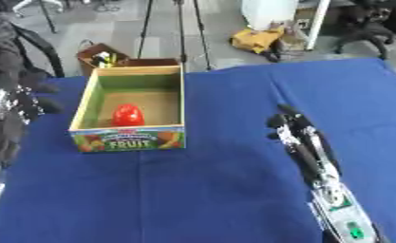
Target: Pick up objects on the table and place them in the box.
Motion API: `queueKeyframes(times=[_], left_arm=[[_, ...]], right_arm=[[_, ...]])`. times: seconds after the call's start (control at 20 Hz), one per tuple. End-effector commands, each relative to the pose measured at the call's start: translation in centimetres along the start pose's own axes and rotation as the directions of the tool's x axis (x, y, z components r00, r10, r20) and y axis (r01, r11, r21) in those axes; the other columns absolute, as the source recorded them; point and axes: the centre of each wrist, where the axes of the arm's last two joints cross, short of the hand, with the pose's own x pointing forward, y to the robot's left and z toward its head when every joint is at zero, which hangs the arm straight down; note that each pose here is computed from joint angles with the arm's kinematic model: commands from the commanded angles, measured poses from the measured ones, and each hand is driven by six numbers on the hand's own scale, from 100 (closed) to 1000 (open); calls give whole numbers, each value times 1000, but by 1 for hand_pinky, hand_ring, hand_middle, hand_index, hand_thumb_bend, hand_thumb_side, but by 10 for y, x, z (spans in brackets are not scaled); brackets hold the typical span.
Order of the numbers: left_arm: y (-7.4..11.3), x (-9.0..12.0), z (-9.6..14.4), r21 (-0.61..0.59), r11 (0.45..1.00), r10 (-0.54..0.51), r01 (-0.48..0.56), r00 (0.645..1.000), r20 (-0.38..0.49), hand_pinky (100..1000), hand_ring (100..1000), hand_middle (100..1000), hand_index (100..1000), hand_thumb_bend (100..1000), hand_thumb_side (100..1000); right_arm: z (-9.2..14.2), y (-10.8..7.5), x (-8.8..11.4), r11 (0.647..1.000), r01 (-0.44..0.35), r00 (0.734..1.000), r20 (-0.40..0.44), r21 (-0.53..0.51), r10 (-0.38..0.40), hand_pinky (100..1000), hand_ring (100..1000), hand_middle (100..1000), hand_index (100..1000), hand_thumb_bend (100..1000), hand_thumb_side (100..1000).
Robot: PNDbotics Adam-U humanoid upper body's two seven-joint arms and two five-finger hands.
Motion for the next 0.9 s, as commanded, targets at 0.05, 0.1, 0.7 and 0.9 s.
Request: queueKeyframes(times=[0.05, 0.1, 0.7, 0.9], left_arm=[[4, 9, 0, 1, 1000, 11, -11, 999, 38, 667, 578, 656, 871, 296, 1000], [3, 7, 2, -1, 1000, 20, -20, 999, 34, 667, 578, 656, 871, 298, 1000], [0, -2, 12, 13, 998, 62, -62, 998, 13, 659, 569, 644, 869, 301, 1000], [-1, -3, 12, 12, 998, 65, -65, 998, 10, 658, 567, 641, 867, 301, 1000]], right_arm=[[-7, -5, 10, 1000, -15, 999, 37, -4, 15, 650, 743, 656, 894, 209, 648], [-7, -5, 10, 1000, -15, 999, 38, -3, 15, 651, 743, 656, 894, 209, 648], [-7, -4, 12, 1000, -18, 999, 43, 7, 17, 651, 742, 656, 895, 208, 648], [-7, -3, 12, 1000, -16, 999, 40, 6, 16, 651, 742, 656, 895, 209, 648]])
